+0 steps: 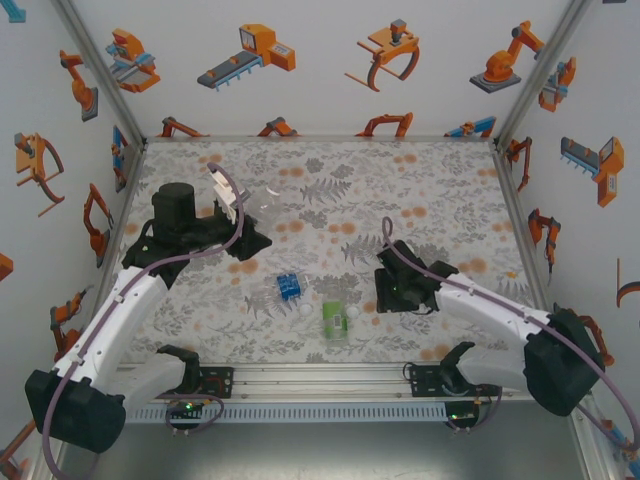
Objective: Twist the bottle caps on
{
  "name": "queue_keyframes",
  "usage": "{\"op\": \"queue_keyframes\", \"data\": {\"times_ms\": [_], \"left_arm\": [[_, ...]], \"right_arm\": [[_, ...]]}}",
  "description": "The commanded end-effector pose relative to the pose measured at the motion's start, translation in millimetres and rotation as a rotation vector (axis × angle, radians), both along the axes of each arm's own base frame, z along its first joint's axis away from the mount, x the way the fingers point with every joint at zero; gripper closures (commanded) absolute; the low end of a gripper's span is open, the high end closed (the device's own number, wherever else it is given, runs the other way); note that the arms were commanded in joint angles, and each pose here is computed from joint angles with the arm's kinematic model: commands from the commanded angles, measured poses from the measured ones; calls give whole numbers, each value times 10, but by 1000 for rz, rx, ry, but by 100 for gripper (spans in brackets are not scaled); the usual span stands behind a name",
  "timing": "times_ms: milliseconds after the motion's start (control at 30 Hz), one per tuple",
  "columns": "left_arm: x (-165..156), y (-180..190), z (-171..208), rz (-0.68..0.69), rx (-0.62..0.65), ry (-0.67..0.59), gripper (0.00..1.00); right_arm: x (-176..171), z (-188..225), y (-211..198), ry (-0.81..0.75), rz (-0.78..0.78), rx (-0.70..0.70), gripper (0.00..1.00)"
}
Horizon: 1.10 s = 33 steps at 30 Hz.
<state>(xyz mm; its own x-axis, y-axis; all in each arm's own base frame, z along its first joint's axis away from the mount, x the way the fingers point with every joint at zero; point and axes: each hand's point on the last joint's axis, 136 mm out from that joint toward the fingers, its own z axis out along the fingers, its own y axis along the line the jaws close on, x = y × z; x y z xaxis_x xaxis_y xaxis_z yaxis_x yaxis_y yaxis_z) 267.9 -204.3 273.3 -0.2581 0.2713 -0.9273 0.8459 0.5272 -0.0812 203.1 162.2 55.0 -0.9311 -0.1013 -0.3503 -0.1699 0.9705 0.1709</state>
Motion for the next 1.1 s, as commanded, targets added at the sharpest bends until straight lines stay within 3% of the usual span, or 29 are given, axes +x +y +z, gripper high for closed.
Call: {"op": "queue_keyframes", "data": {"times_ms": [0, 400, 933, 1067], "left_arm": [[-2, 6, 54, -9, 3, -23, 100], [-13, 12, 66, -9, 3, -28, 100], [-27, 15, 92, -9, -1, -35, 100], [-30, 19, 95, -8, -1, -37, 100]], "right_arm": [[48, 130, 265, -21, 74, 32, 53], [45, 40, 693, -4, 170, -4, 56], [149, -103, 822, -2, 170, -6, 93], [150, -95, 789, -6, 168, -20, 98]]}}
